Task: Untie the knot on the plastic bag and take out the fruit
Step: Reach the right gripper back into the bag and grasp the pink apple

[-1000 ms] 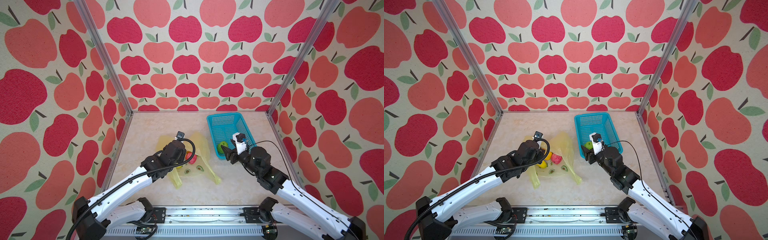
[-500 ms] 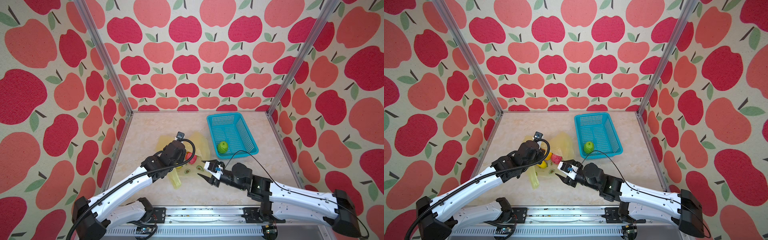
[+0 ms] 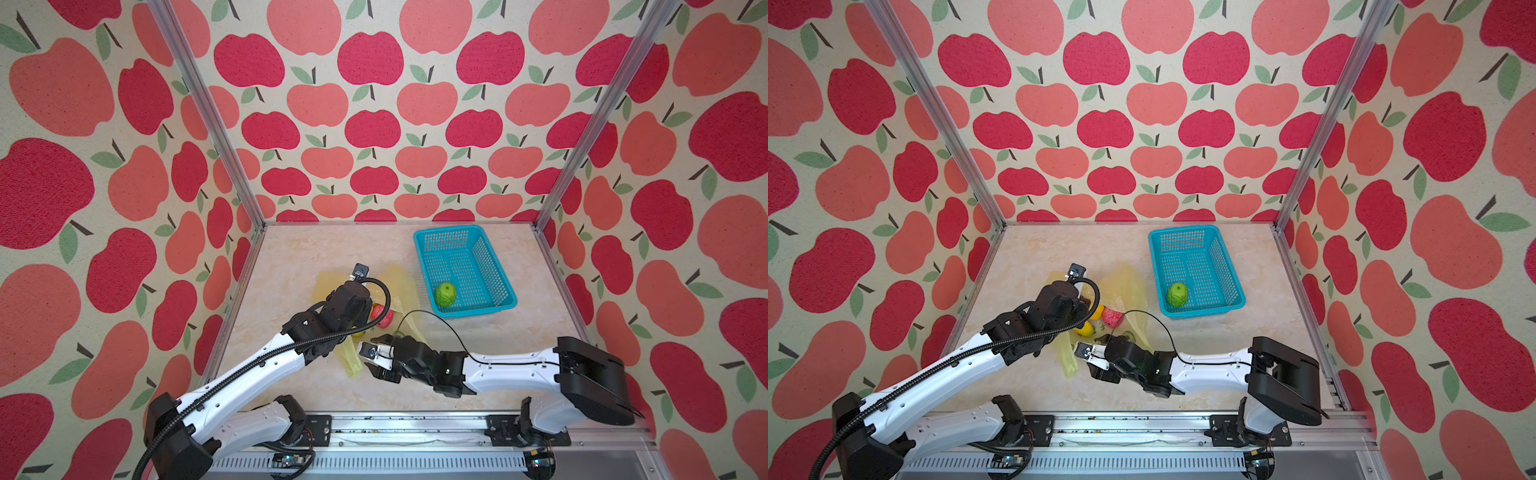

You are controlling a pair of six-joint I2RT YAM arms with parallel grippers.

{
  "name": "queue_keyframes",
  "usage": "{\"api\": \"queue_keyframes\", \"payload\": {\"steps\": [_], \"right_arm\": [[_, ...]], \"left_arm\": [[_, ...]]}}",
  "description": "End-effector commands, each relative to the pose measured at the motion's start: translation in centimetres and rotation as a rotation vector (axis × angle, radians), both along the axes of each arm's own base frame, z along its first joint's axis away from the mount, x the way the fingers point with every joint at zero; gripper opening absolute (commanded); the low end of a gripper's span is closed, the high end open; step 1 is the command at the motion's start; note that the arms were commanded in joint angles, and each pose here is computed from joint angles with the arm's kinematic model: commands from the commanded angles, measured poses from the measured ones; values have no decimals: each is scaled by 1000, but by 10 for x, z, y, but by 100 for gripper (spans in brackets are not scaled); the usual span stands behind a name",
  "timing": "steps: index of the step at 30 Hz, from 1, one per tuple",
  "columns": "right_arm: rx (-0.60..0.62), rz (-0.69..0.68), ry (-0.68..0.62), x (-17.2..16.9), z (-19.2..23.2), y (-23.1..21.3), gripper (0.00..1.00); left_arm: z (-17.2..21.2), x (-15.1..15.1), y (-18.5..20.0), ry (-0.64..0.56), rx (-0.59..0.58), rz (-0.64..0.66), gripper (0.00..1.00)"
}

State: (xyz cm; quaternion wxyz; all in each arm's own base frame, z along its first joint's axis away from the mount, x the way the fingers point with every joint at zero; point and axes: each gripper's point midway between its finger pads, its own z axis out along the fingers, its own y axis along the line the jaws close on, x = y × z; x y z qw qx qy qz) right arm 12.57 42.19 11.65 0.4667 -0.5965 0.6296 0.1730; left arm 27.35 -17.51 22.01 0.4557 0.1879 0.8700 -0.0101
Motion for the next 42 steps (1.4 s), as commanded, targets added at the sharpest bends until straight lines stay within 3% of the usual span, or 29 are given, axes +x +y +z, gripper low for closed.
{"api": "queue_keyframes", "payload": {"steps": [1,5,16,25,34,42], "right_arm": [[68,-106,-33,25,13,11,66],[86,-214,-3,52,0,8,66],[140,-566,13,111,-22,2,89],[113,-776,-27,146,-38,-13,97],[77,-820,74,162,-72,-21,92],[106,-773,112,158,-65,-16,72]], "left_arm": [[-4,1,2,1,9,6,0],[-3,1,1,5,6,3,0],[-4,0,-1,10,3,-6,0],[-1,-1,0,6,-4,-10,0],[-1,-2,-1,6,-2,-11,0],[-2,-1,-1,8,-3,-12,0]]}}
